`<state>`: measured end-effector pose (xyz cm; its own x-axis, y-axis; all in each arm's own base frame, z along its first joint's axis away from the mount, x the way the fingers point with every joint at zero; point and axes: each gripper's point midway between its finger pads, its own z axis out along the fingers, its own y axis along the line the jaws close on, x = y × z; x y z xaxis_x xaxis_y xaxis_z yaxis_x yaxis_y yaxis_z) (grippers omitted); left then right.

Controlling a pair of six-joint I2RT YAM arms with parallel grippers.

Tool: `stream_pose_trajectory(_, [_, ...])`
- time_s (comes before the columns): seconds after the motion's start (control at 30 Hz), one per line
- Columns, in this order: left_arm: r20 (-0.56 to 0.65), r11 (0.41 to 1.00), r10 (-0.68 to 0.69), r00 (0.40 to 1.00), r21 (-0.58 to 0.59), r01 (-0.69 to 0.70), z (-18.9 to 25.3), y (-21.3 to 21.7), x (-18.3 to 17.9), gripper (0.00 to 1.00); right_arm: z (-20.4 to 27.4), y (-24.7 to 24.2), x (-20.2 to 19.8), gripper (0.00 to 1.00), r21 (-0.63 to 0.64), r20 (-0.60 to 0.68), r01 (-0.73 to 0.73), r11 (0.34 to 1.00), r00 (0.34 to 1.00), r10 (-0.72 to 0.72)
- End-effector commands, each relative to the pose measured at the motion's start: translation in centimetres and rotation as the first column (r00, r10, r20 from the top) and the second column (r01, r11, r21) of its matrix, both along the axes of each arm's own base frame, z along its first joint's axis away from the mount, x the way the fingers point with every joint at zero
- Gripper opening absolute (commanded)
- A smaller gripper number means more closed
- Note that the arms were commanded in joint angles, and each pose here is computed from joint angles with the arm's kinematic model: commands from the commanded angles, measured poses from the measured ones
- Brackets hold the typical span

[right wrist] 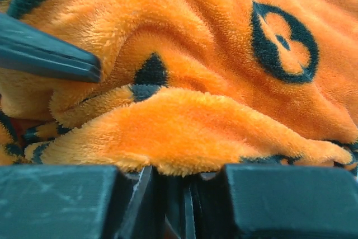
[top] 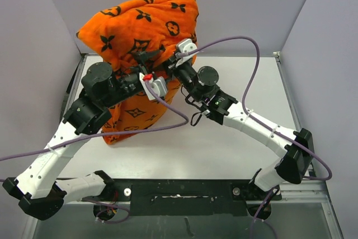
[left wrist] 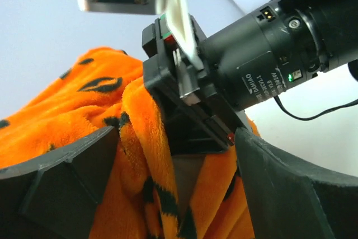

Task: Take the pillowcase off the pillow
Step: Remove the pillow from the pillowcase.

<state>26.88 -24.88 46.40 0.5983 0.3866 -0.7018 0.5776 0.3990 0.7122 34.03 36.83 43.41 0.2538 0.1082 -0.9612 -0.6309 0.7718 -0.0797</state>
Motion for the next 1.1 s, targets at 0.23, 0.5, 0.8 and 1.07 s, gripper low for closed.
stream_pose_trajectory(0.23, [0.476,0.97,0.238,0.846,-0.077,-0.23,8.0,3.5,2.8,0.66,2.2,-0.9,-2.1,0.0,0.077,-0.013,-0.021,0.997,1.0,0.022])
stream_pose_trajectory(0.5, [0.481,0.923,0.368,0.795,-0.086,-0.375,9.5,6.5,5.8,0.48,1.6,-1.3,-2.3,0.0,0.061,-0.023,-0.012,0.998,1.0,0.014])
stream_pose_trajectory(0.8, [0.567,0.891,0.454,0.687,-0.269,-0.366,17.2,8.3,4.7,0.02,-2.5,-2.4,-0.5,0.0,-0.059,-0.086,0.092,0.994,0.992,-0.097])
stream_pose_trajectory(1.07, [0.64,0.836,0.543,0.543,-0.468,-0.285,26.3,11.4,0.6,0.0,-9.9,-4.7,0.3,0.0,-0.109,-0.203,0.143,0.984,0.965,-0.163])
